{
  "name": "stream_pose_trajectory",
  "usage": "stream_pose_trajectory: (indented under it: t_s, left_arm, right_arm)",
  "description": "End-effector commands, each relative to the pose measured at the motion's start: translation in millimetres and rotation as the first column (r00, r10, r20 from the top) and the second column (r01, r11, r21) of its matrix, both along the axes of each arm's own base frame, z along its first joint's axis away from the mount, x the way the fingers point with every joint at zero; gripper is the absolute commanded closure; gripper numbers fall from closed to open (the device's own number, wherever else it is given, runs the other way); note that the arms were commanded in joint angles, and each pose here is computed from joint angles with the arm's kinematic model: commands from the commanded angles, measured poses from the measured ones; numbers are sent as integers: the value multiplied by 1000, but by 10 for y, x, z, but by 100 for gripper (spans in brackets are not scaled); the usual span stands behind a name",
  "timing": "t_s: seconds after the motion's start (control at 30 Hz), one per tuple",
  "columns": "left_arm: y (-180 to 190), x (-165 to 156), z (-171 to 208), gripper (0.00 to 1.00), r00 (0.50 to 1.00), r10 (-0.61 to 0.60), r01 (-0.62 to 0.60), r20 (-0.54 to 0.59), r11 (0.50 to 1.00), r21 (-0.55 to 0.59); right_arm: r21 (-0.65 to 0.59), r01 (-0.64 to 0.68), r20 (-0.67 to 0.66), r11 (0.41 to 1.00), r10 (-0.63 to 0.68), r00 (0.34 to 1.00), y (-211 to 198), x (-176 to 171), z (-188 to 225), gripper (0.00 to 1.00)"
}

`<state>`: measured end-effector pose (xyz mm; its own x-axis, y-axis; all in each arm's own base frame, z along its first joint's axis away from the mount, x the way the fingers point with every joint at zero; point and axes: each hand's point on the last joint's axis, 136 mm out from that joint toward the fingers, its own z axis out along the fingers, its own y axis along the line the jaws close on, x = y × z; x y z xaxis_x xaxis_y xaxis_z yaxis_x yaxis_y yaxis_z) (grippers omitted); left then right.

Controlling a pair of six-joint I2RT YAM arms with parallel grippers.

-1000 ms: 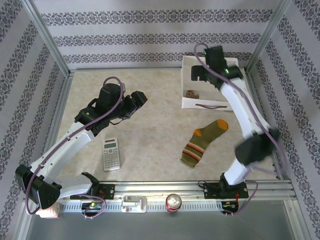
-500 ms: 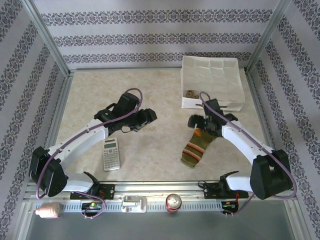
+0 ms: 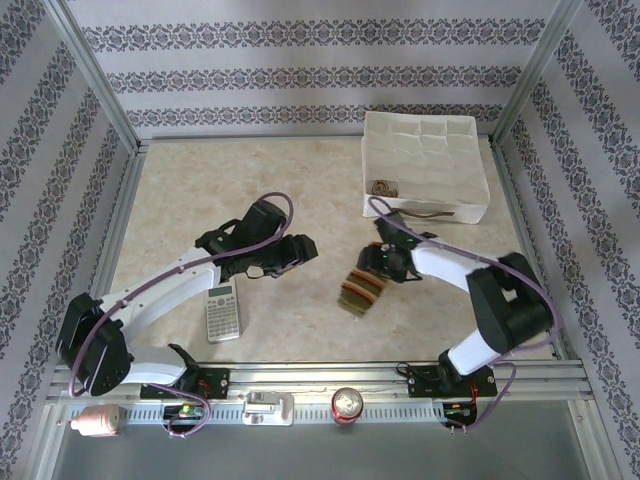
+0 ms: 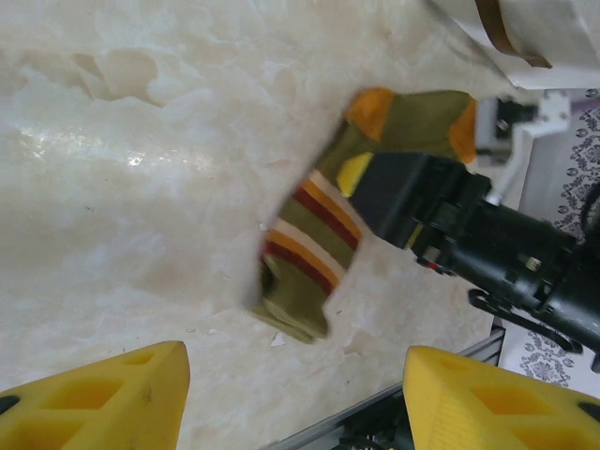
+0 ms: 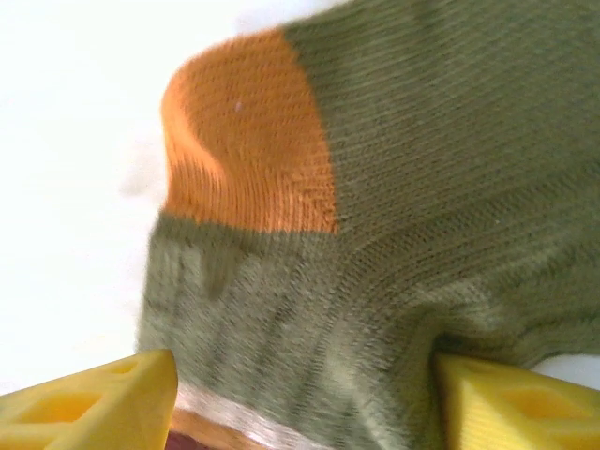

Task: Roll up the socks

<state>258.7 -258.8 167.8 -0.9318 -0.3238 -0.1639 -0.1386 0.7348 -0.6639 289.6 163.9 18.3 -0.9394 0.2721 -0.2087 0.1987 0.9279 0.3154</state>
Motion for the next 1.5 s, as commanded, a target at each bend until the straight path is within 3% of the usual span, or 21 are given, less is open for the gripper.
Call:
stream_pose_trajectory:
  t_s: [0.0, 0.33, 0.57, 0.73, 0.9, 1.0, 1.1, 1.2, 1.27, 1.33, 1.47]
  left_arm:
    - [158, -75, -23, 39, 999, 37, -37, 9, 999, 18]
    - [522, -177, -84, 39, 989, 148, -148, -9, 989, 22]
    - [634, -219, -157, 39, 979, 200, -199, -35, 980, 11]
    - [601, -246, -340, 39, 966, 235, -238, -106, 971, -16]
    - [669, -308, -546, 45, 937, 300, -302, -182, 953, 16]
    - [774, -341, -667, 52, 896, 381, -384, -227, 923, 31]
    - [880, -353, -772, 57, 850, 452, -460, -271, 887, 35]
    - [936, -339, -867, 59, 807, 495, -514, -321, 857, 30]
    - [947, -328, -912, 60, 786, 509, -535, -350, 845, 27]
    - [958, -298, -924, 60, 772, 520, -552, -366, 833, 18]
    - [972, -234, -916, 60, 761, 531, -573, -374, 819, -3]
  right_arm:
    - [39, -134, -106, 990, 137, 985, 489, -187, -250, 37]
    - [62, -405, -151, 912, 410, 899, 1644, -134, -411, 48]
    - [-87, -552, -175, 829, 533, 828, 1458, 332, -412, 49]
    - [-118, -695, -130, 709, 683, 718, 1321, 534, -198, 38]
    - [-185, -757, 145, 627, 779, 610, 1426, 520, 530, 24]
    - [-355, -757, 356, 548, 828, 433, 1475, 298, 870, 2]
    - [-537, -728, 479, 426, 864, 152, 1544, -110, 940, 2]
    - [-673, -697, 389, 247, 920, -50, 1525, -420, 686, 2]
    - [-742, -658, 264, 123, 957, -118, 1501, -469, 526, 3]
    - [-790, -612, 182, 41, 969, -169, 1527, -446, 447, 8]
    - [-816, -576, 99, -40, 973, -208, 1658, -335, 339, 19]
